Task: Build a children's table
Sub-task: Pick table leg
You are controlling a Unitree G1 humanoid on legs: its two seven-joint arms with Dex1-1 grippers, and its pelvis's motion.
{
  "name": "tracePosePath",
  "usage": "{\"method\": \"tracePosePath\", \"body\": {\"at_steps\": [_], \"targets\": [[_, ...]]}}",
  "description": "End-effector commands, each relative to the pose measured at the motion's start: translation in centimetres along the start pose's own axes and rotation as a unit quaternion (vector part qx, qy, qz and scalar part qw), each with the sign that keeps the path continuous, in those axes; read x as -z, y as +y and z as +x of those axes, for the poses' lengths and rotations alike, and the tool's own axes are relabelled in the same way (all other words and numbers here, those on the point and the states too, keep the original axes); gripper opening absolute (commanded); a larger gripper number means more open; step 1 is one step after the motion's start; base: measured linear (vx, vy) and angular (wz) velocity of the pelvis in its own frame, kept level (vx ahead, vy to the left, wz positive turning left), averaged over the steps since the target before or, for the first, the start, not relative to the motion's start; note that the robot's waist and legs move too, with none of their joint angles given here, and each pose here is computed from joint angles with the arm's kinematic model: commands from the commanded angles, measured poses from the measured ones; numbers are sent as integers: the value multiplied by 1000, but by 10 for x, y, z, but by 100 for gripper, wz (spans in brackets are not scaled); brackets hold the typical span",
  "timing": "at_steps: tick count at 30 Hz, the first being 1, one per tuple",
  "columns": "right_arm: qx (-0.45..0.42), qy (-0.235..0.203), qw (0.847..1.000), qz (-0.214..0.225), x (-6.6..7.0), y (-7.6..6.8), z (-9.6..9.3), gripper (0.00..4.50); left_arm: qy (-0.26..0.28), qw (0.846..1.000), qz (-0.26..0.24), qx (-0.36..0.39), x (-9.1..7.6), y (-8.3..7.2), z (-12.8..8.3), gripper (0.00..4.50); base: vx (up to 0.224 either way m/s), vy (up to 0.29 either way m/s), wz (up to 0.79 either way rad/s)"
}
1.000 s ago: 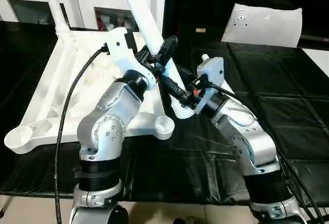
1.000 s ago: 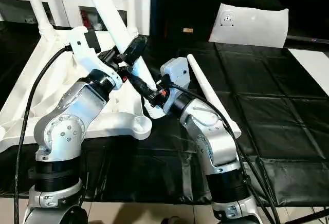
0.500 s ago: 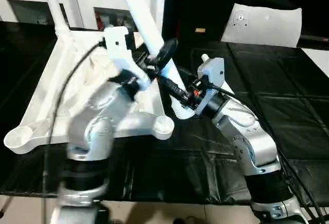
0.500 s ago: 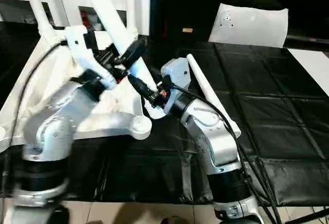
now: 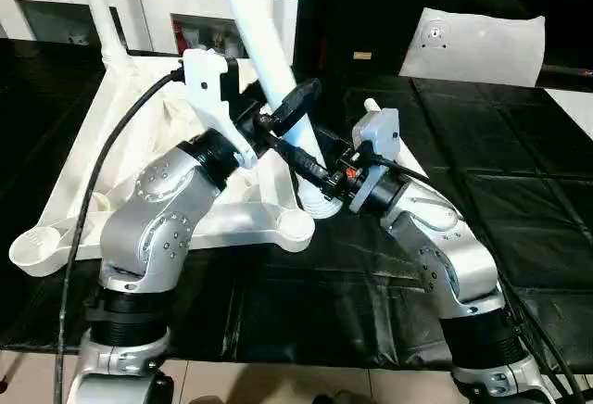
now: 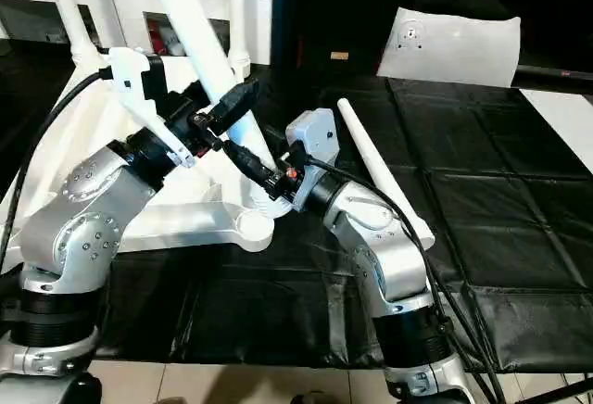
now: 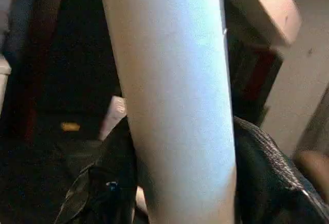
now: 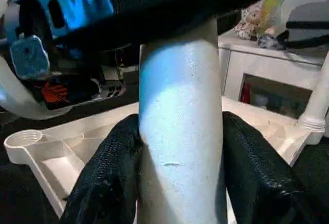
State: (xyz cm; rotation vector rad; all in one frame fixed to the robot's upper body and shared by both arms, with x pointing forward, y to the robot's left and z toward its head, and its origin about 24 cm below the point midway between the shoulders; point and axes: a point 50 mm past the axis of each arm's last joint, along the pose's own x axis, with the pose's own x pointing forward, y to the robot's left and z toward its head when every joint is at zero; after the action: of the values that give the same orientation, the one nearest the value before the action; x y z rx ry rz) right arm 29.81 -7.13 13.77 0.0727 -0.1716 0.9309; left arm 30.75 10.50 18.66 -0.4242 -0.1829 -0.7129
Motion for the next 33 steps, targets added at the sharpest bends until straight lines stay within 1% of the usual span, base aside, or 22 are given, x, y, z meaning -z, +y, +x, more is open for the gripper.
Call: {"method": "tracePosePath", "body": {"at_steps": [1, 3, 5, 6, 11, 16, 18, 19, 20, 23, 26, 28, 29, 30, 32, 33], "targets": [[10, -13, 1000, -3, -5, -6, -5, 186, -13, 997, -66, -36, -3, 9, -1, 219, 0, 0, 0], [10, -13, 1000, -3, -5, -6, -5, 186, -36, 990, -129, -40, -6, 9, 1, 207, 0, 0, 0], [9, -13, 1000, -3, -5, -7, -5, 186, -50, 983, -171, -32, -9, 8, 1, 203, 0, 0, 0], [8, -13, 1000, -2, -5, -7, -5, 186, -53, 981, -184, -22, -10, 7, 1, 201, 0, 0, 0], [6, -14, 1000, -3, -5, -6, -5, 186, -47, 977, -206, -4, -13, 6, 0, 201, 0, 0, 0], [4, -13, 1000, -4, -6, -6, -5, 186, -39, 978, -207, -4, -16, 6, -1, 193, 0, 0, 0], [4, -12, 1000, -6, -6, -6, -5, 186, -32, 981, -189, -10, -16, 7, -2, 193, 0, 0, 0], [4, -12, 1000, -6, -6, -6, -5, 186, -32, 981, -189, -10, -16, 7, -2, 193, 0, 0, 0], [5, -11, 1000, -7, -6, -6, -5, 186, -27, 984, -175, -13, -16, 8, -2, 193, 0, 0, 0], [7, -7, 1000, -12, -6, -6, -6, 186, -20, 988, -153, -16, -17, 9, -2, 192, 0, 0, 0], [8, -6, 1000, -13, -6, -6, -6, 186, -17, 989, -144, -16, -17, 9, -2, 190, 0, 0, 0], [9, -2, 1000, -4, -5, -7, -6, 186, -12, 991, -134, -16, -16, 10, -1, 188, 0, 0, 0], [10, 0, 1000, 3, -4, -8, -6, 242, -9, 992, -128, -17, -16, 11, -1, 187, 0, 0, 0], [14, 3, 1000, 7, -3, -9, -6, 256, -6, 993, -119, -21, -16, 12, 0, 187, 0, 0, 0], [19, 6, 1000, 9, -3, -11, -6, 265, -6, 993, -113, -27, -16, 14, 2, 186, 0, 0, 0], [20, 7, 1000, 9, -2, -12, -6, 277, -8, 993, -109, -32, -17, 16, 3, 185, 0, 0, 0]]}}
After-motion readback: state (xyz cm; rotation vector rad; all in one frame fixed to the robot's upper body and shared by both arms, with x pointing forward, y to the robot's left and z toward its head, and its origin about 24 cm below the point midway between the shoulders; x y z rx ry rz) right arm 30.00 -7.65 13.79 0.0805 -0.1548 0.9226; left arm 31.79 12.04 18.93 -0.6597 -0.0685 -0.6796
